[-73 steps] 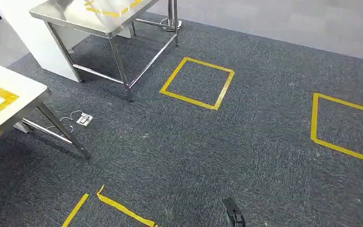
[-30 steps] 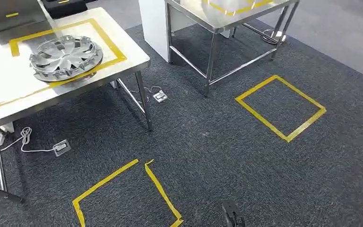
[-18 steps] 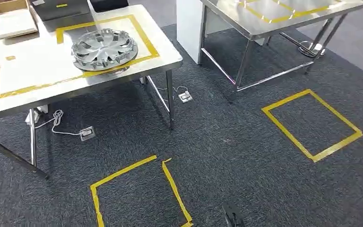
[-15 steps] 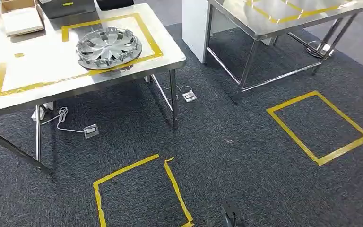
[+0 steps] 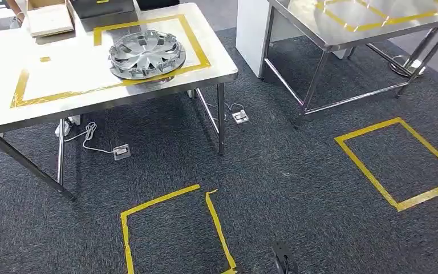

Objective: Take the parts from the cabinet and place them on the table.

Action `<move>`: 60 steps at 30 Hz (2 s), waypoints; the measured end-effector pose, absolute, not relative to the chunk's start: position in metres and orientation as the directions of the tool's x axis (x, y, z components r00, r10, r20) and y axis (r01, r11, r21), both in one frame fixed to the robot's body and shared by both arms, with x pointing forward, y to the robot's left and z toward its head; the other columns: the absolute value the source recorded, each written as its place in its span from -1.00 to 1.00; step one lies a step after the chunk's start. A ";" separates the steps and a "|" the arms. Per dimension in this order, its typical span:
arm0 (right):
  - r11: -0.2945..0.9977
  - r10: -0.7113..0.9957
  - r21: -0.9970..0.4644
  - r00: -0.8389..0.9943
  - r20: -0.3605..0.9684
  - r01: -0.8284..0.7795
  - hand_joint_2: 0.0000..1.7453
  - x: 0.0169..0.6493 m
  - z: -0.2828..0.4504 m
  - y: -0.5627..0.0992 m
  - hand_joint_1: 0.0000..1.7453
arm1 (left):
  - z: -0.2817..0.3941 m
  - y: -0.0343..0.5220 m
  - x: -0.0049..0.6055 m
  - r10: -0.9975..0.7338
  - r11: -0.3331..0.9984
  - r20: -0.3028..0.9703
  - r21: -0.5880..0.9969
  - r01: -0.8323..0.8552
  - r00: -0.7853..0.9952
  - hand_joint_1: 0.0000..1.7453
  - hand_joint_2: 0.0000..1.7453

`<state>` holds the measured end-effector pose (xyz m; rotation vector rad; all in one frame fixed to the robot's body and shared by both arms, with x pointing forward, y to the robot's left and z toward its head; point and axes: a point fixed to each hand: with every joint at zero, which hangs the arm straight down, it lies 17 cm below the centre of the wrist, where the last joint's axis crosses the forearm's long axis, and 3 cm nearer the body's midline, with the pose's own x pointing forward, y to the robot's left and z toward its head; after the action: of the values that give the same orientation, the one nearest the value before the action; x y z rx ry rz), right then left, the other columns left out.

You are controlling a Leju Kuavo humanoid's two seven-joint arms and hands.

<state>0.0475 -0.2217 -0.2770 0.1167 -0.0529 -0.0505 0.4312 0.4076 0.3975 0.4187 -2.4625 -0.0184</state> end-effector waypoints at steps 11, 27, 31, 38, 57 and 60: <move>0.992 -0.065 0.113 0.997 0.043 0.060 -1.00 0.047 -0.277 -0.222 -1.00 | 0.395 0.402 0.432 -0.305 0.949 0.588 0.127 -0.287 -0.749 1.00 1.00; 0.990 -0.056 0.130 0.997 0.054 0.049 -1.00 0.047 -0.276 -0.213 -1.00 | 0.378 0.402 0.429 -0.321 0.945 0.601 0.151 -0.291 -0.732 1.00 1.00; 0.990 -0.056 0.131 0.997 0.054 0.048 -1.00 0.047 -0.276 -0.212 -1.00 | 0.378 0.402 0.428 -0.324 0.944 0.599 0.153 -0.292 -0.733 1.00 1.00; 0.991 -0.058 0.126 0.997 0.053 0.051 -1.00 0.049 -0.276 -0.212 -1.00 | 0.379 0.399 0.426 -0.327 0.944 0.591 0.161 -0.289 -0.738 1.00 1.00; 0.990 -0.060 0.128 0.997 0.049 0.053 -1.00 0.046 -0.276 -0.210 -1.00 | 0.378 0.402 0.428 -0.335 0.942 0.592 0.178 -0.286 -0.733 1.00 1.00; 0.990 -0.060 0.128 0.997 0.056 0.052 -1.00 0.048 -0.276 -0.210 -1.00 | 0.379 0.403 0.428 -0.337 0.941 0.591 0.179 -0.288 -0.733 1.00 1.00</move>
<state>0.0483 -0.2097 -0.2760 0.1272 -0.0595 -0.0565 0.4277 0.4035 0.3794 0.4411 -2.4396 -0.0992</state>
